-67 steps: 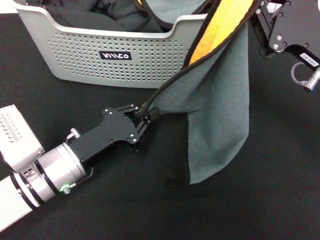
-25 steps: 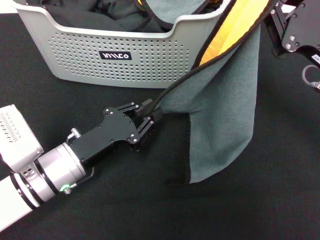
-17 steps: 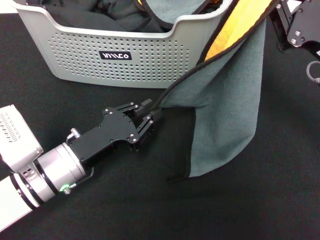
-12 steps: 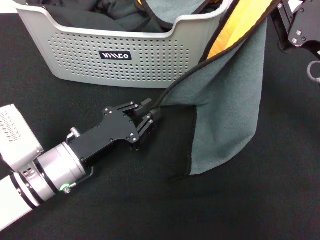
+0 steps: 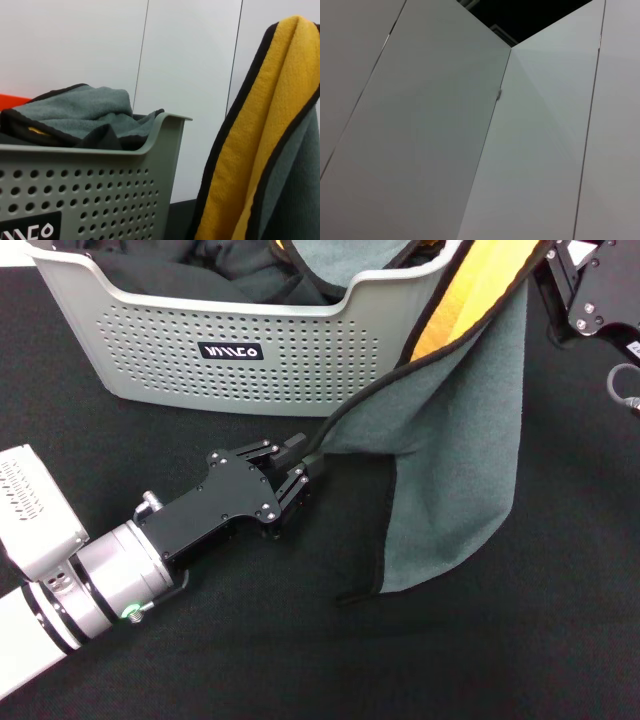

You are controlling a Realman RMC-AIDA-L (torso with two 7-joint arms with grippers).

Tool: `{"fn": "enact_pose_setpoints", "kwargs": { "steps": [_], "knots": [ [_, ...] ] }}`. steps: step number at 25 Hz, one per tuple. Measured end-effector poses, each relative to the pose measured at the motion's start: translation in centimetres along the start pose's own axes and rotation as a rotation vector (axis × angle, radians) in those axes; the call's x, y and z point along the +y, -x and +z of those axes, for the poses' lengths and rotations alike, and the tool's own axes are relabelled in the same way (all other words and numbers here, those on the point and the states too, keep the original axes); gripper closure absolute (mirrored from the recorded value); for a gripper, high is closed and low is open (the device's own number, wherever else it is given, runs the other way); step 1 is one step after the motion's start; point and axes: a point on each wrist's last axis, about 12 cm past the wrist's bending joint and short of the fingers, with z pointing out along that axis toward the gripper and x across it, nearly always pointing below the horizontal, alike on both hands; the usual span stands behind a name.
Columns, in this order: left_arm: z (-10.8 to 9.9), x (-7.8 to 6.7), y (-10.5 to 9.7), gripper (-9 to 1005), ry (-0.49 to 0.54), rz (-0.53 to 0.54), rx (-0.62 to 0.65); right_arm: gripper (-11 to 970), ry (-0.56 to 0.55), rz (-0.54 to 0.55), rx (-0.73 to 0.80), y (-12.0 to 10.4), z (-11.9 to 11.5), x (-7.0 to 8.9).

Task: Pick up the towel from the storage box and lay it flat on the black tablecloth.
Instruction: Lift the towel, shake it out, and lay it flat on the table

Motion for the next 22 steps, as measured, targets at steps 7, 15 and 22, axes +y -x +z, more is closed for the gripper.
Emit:
{"fn": "enact_pose_setpoints", "kwargs": {
  "steps": [7, 15, 22],
  "knots": [
    [-0.1, 0.0, -0.1, 790, 0.003, -0.001, 0.003, 950, 0.01, 0.024, 0.009, -0.3, 0.0, 0.3],
    [-0.2, 0.0, -0.1, 855, 0.01, 0.004, -0.001, 950, 0.003, 0.081, 0.04, -0.8, -0.2, 0.4],
    [-0.1, -0.2, 0.2, 959, -0.013, 0.01, -0.019, 951, 0.022, 0.15, 0.088, -1.6, 0.2, 0.9]
  ]
}}
